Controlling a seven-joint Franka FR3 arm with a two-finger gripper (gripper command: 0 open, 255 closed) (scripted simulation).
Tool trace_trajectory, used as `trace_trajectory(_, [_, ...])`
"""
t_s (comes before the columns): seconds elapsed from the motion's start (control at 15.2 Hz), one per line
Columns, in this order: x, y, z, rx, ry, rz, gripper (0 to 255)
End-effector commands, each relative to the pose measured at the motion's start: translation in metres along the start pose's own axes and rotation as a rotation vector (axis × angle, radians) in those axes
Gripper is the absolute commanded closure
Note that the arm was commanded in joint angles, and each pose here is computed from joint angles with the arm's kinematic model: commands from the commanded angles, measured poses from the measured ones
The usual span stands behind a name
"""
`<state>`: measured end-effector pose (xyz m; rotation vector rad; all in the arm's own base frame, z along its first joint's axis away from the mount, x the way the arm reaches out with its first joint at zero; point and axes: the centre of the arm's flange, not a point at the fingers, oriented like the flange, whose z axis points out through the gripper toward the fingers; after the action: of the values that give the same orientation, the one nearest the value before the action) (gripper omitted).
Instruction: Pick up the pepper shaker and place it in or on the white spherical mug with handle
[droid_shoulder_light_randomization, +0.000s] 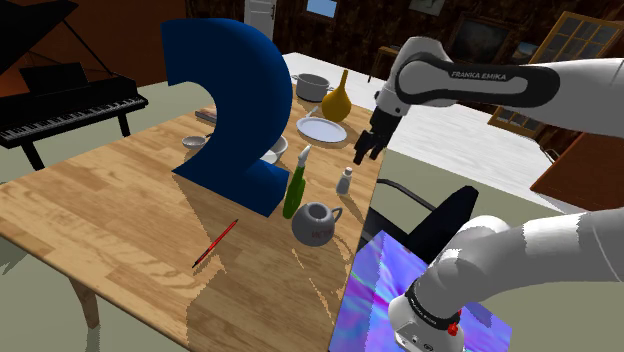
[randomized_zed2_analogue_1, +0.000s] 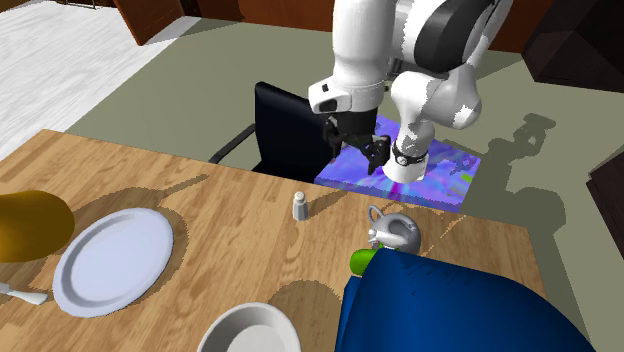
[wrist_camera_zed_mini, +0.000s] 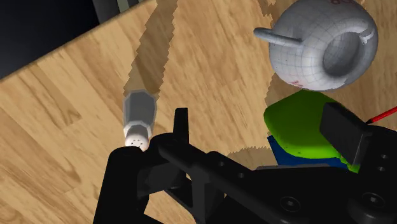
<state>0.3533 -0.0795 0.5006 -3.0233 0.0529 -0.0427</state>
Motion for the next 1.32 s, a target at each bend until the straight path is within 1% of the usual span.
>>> trace_trajectory(0.0, [0.013,0.015,0.020,-0.013,0.011,-0.008,0])
trace_trajectory(0.73, [0.071,0.098,0.105,-0.074,0.054,-0.046,0])
trace_trajectory(1.25, [0.073,0.101,0.144,-0.074,0.054,-0.046,0])
